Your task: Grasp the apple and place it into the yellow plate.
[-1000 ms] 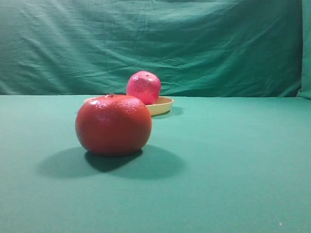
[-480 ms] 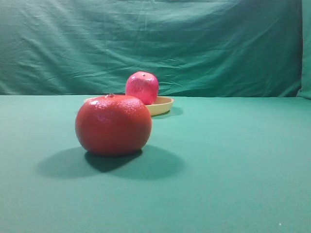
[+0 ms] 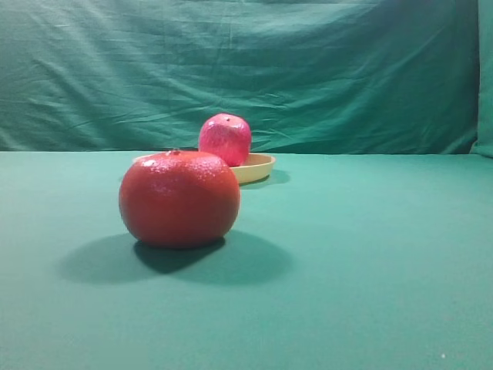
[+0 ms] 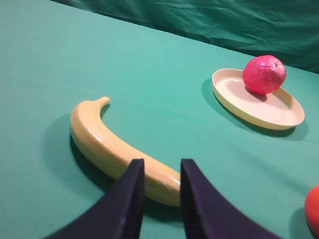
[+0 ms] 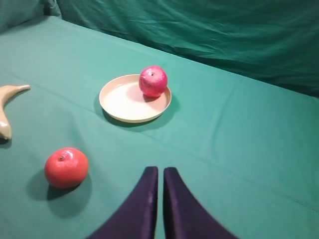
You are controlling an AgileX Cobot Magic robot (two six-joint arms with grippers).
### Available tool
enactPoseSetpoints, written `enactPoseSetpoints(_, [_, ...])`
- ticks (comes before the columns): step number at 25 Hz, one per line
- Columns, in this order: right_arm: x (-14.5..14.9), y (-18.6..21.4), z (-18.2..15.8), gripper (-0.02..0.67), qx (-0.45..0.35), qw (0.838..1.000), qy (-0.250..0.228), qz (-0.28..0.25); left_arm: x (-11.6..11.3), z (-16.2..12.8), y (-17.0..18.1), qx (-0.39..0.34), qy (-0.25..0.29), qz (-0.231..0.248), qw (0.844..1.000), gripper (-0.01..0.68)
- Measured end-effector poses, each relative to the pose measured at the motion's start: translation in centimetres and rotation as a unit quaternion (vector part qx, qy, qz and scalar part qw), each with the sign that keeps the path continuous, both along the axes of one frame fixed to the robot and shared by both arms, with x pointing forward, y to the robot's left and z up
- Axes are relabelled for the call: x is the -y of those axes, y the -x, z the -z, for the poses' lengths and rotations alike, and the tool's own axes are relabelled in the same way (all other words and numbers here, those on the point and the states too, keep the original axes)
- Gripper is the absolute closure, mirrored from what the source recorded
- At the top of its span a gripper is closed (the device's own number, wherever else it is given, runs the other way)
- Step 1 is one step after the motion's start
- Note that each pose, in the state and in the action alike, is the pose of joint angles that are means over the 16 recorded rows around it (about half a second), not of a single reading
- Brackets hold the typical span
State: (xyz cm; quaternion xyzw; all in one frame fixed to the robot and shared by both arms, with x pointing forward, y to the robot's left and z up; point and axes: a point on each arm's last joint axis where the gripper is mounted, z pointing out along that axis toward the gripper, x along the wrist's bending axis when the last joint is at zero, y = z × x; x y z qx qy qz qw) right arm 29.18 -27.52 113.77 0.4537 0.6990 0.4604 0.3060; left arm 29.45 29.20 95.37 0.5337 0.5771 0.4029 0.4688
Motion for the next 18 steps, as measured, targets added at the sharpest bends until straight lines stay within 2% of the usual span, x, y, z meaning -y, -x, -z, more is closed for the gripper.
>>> enactPoseSetpoints(8, [0.7, -0.2, 3.6, 0.649, 0.033, 0.998, -0.006, 0.059, 0.0, 0.0, 0.0, 0.000, 0.000, 0.000, 1.000, 0.516])
enactPoseSetpoints(18, [1.7, 0.6, 10.9, 0.649, 0.088, 0.987, -0.018, 0.132, 0.0, 0.0, 0.0, 0.000, 0.000, 0.000, 1.000, 0.516])
